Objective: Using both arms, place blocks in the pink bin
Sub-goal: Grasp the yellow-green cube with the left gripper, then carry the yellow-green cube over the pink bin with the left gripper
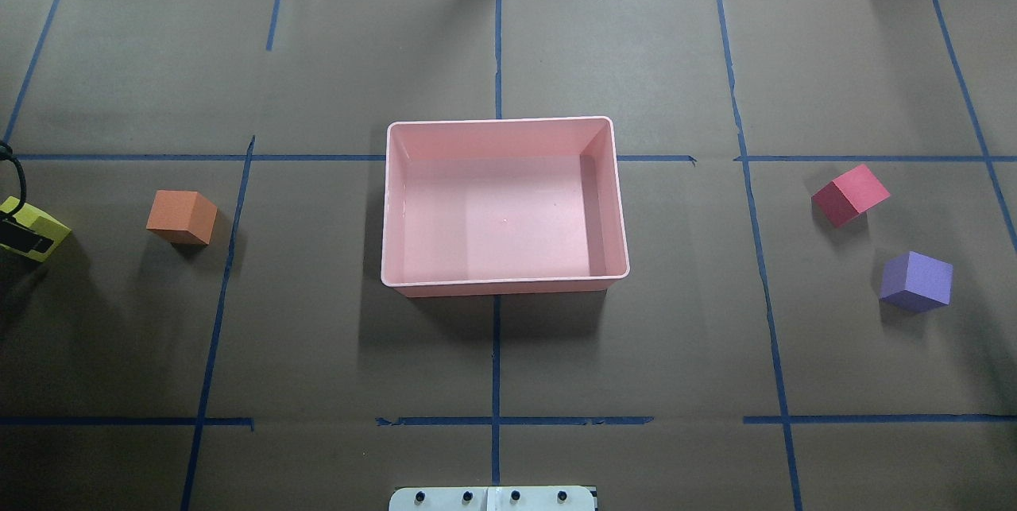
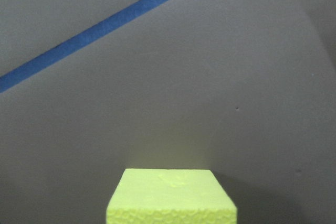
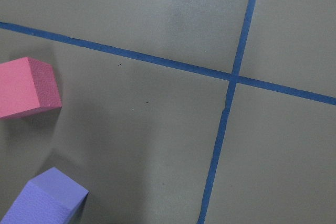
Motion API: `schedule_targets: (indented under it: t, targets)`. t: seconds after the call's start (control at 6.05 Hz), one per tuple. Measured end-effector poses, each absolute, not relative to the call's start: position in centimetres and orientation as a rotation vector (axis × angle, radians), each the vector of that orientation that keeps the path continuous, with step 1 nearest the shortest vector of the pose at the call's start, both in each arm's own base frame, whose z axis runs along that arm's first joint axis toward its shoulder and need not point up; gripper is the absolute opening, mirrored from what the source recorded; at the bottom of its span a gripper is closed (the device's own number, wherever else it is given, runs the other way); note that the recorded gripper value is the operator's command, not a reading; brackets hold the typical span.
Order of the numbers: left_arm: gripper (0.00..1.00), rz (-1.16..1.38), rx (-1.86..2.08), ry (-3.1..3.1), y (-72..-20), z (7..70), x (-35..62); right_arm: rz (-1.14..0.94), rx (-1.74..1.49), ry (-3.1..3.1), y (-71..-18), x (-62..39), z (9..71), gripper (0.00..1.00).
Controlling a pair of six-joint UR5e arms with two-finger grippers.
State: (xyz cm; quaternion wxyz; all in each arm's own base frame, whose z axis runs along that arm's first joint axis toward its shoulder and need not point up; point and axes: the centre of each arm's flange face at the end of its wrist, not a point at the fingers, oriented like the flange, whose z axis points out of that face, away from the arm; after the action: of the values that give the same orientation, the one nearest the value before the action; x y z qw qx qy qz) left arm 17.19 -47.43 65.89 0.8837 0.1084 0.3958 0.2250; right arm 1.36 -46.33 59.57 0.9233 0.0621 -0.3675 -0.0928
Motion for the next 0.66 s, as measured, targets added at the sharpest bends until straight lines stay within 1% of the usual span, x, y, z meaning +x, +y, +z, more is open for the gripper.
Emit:
schedule_targets:
  t: [0.17, 0.33, 0.5, 0.66]
  targets:
    - [0.43, 0.468, 0.242, 0.830, -48.2, 64.8, 17.6, -0.191, 0.128, -0.754, -46.3, 1.4, 59.5, 1.00]
    - [0.46, 0.477, 0.284, 0.841, -49.4, 62.3, 18.0, -0.191, 0.128, -0.754, -46.3, 1.4, 59.5, 1.00]
    - [0.47, 0.478, 0.341, 0.852, -51.1, 58.4, 17.9, -0.191, 0.129, -0.754, -46.4, 1.4, 59.5, 1.00]
    - [0.47, 0.460, 0.368, 0.851, -53.4, 53.0, 17.6, -0.191, 0.130, -0.754, -46.4, 1.3, 59.5, 1.00]
